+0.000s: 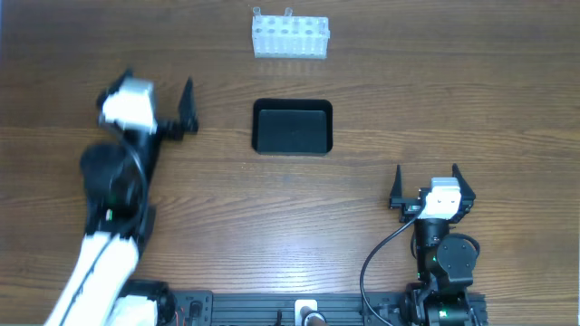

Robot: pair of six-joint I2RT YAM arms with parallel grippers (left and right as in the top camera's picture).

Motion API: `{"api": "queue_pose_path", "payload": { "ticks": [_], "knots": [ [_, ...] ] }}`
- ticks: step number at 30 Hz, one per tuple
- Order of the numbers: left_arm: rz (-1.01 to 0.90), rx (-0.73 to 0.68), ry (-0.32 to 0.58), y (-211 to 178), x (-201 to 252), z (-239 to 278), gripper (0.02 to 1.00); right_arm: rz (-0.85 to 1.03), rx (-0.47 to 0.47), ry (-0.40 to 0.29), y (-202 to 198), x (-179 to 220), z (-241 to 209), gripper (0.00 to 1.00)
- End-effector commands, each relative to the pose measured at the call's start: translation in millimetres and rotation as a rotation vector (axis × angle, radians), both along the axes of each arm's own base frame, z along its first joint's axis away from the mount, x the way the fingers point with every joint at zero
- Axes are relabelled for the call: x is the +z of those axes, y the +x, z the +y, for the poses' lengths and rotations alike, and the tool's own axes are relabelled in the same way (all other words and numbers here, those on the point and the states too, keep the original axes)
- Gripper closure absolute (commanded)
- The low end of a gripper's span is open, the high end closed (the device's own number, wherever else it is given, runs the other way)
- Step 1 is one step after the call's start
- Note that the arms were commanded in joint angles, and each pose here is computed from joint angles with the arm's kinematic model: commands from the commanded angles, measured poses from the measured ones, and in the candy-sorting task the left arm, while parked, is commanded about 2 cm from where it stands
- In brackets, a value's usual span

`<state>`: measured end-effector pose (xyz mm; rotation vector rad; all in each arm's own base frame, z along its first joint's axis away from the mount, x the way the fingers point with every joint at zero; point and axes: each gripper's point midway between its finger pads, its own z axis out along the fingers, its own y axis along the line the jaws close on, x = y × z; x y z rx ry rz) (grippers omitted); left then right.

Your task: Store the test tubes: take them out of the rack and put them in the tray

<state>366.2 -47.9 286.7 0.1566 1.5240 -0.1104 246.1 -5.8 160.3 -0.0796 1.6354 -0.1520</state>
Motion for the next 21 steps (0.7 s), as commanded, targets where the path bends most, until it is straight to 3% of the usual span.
{"api": "queue_pose_path", "payload": {
  "ticks": [1,8,21],
  "knots": [
    [0.080,-0.070,-0.009,60.7,12.2,-38.2,0.020,0.006,-0.016,-0.006,-0.1,-2.6,-3.4,0.009],
    [0.176,-0.058,0.016,135.3,0.4,-85.2,0.018,0.006,-0.016,-0.006,-0.1,-2.5,-3.4,0.009],
    [0.412,0.069,-0.078,231.7,-50.4,-124.1,0.023,0.006,-0.016,-0.006,-0.1,-2.6,-3.4,0.009]
  ]
}}
